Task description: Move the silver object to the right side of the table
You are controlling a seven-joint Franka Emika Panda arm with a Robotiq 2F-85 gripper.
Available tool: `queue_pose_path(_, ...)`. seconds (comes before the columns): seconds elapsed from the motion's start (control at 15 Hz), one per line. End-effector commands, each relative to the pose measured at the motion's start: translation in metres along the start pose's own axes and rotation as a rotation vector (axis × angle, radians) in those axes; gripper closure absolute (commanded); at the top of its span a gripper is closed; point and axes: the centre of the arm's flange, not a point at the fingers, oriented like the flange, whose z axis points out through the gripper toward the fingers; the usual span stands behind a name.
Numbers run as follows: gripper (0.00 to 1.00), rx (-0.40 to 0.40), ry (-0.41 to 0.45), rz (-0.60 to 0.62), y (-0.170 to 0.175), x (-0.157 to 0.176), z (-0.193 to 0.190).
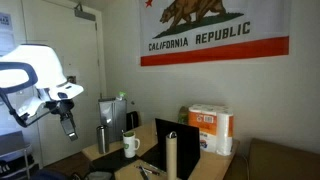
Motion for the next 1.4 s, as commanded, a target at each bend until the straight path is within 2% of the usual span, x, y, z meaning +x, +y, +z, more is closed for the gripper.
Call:
queue_pose_path(0.0,0.0,0.0,-0.002,0.0,0.0,0.0,0.001)
queue_pose_path(0.53,0.0,-0.001,-0.007,0.001,0.0,0.0,0.002)
queue_pose_path(0.73,0.0,0.022,-0.028,-0.043,-0.013,0.032,0.03)
queue_pose_path(1.0,0.0,0.1,-0.03,-0.133,-0.062,0.08,0.076)
queue_pose_path(1.33,0.0,0.193,0.001,-0.295,-0.156,0.122,0.118)
